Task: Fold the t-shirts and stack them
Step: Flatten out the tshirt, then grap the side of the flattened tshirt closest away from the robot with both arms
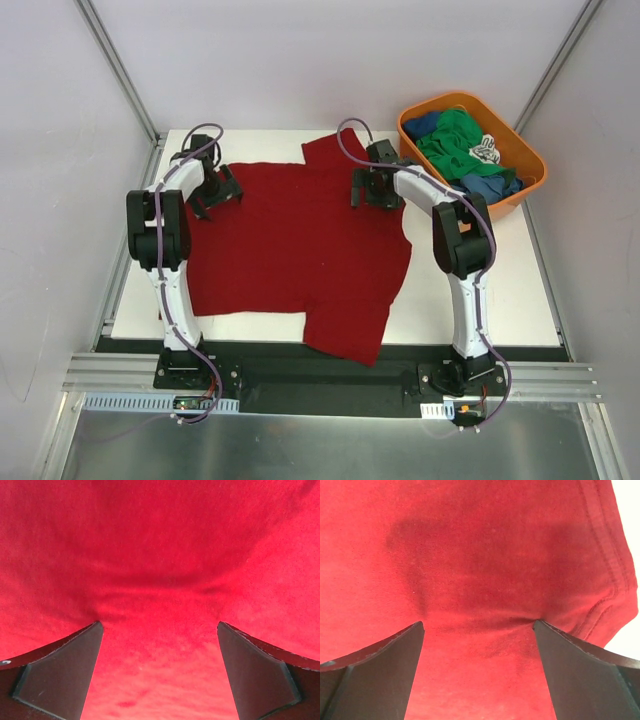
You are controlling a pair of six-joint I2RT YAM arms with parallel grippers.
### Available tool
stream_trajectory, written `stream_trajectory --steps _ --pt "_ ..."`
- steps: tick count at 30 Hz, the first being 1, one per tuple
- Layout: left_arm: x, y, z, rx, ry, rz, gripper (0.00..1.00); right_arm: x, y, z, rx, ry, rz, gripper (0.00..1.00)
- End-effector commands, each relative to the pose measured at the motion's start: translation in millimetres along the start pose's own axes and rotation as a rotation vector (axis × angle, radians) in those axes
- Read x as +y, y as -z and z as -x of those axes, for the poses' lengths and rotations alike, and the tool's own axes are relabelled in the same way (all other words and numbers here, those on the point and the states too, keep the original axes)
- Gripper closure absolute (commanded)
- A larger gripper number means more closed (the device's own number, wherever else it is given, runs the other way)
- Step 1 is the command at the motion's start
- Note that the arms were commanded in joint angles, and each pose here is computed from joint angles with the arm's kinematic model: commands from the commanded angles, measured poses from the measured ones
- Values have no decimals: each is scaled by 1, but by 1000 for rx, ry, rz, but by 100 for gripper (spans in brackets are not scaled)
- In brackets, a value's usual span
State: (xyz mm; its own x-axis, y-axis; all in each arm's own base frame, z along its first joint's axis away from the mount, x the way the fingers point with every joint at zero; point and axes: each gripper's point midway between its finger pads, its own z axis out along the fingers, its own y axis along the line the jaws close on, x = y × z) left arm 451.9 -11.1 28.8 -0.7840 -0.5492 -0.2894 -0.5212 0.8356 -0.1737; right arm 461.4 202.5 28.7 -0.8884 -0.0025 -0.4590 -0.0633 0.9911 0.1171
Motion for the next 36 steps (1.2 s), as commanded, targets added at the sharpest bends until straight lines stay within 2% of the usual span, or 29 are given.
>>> stream_trajectory --steps 1,5,13,17,18,19,20,21,22,23,24,25,26,27,29,30,32,33,36 --pt "-4 -1 20 0 -2 -7 1 -6 -11 23 -4 11 16 3" --pt "-10 -9 32 0 -10 -17 1 -5 -20 40 -20 19 25 3" --pt "-28 1 57 -38 -21 -71 1 9 -2 68 -94 97 93 3" --pt "-23 39 59 -94 -6 -66 1 20 28 73 -140 169 142 3" --pt "-16 42 47 -74 -1 -49 1 23 34 72 -153 202 140 3" --pt "-11 66 52 -129 10 -42 1 30 41 69 -166 231 146 3" --pt "-8 76 47 -140 37 -35 1 36 63 78 -228 246 161 3" --pt "7 73 27 -106 52 2 1 35 62 62 -206 261 153 3" --pt "13 101 27 -164 76 2 1 43 68 57 -224 275 167 3" --pt "21 107 17 -169 127 20 1 47 90 60 -267 276 184 3" --pt "41 101 -10 -125 150 72 1 46 87 39 -233 276 190 3" --pt "49 123 -16 -169 182 62 0 49 93 38 -256 262 210 3" --pt "61 126 -26 -177 242 89 1 52 112 39 -293 252 234 3" --pt "82 117 -56 -125 267 134 1 47 107 18 -257 244 236 3" --pt "107 132 -75 -149 387 140 1 47 124 14 -290 218 261 3" --pt "128 121 -106 -97 420 189 1 45 128 10 -294 212 262 3" --pt "153 131 -121 -133 554 186 1 40 136 -2 -297 201 265 3" --pt "167 122 -146 -89 592 207 1 37 138 -5 -300 200 261 3" --pt "194 125 -163 -144 711 212 1 24 145 -8 -325 201 213 3"
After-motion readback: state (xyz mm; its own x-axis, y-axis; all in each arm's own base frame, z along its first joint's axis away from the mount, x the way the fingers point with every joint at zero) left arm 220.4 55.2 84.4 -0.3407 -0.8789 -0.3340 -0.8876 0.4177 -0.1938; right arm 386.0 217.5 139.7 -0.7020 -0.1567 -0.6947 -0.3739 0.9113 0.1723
